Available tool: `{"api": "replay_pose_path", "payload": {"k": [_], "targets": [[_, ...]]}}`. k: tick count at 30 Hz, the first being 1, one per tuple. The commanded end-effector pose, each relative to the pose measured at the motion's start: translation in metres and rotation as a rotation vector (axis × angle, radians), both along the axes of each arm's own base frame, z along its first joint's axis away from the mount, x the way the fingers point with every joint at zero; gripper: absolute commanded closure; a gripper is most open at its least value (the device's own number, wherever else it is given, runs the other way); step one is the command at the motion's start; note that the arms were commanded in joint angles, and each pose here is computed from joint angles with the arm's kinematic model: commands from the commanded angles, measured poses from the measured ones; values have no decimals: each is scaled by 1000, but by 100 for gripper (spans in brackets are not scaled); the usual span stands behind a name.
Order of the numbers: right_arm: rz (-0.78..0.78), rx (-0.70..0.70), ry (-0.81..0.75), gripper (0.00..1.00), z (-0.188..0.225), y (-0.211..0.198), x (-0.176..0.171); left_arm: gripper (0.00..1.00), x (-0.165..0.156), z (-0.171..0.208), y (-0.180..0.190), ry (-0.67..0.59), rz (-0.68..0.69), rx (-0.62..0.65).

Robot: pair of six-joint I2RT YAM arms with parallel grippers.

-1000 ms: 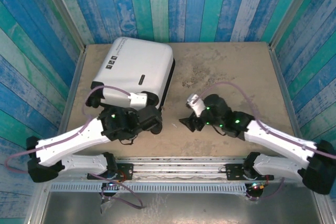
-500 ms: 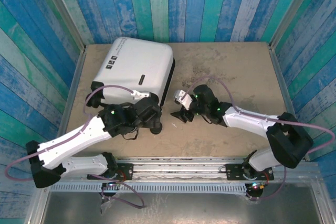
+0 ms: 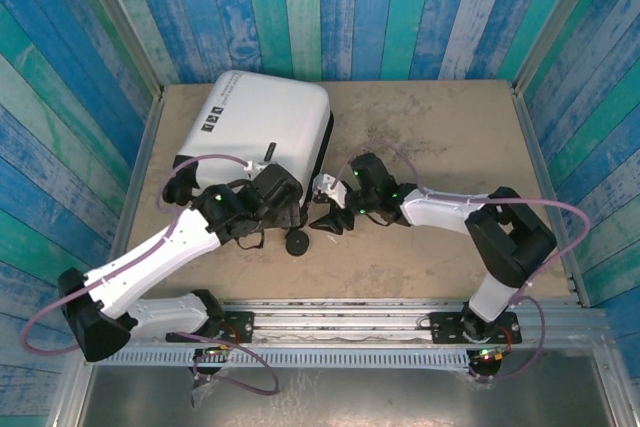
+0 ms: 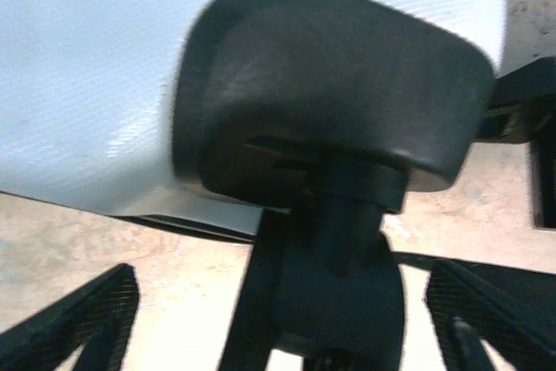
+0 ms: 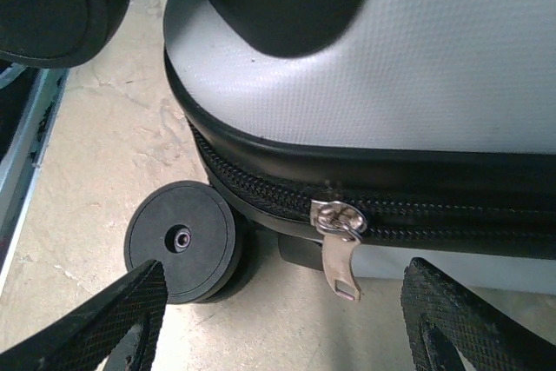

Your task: Pack the luggage

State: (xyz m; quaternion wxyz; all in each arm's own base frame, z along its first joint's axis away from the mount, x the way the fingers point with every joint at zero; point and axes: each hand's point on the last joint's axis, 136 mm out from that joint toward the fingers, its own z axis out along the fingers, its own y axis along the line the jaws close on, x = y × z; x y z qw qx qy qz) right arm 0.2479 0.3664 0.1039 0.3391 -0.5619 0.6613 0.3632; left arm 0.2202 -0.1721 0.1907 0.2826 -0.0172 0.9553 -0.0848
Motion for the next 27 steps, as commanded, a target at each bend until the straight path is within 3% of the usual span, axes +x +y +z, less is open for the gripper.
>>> {"api": "replay_pose_path", "payload": {"k": [1,9,17,27], "targets": [[41,39,-15,29,6,9,4,19,4,-8,-17,25,-43,-28],[8,49,28,40,-3,10,17,21,3,-13,-24,48,-62,-38],[4,88,59,56,-2,15,18,23,1,-25,-25,84,-70,-16],[-18,98,109,93,-2,17,19,28,-5,-21,-18,74,-64,-25]]}}
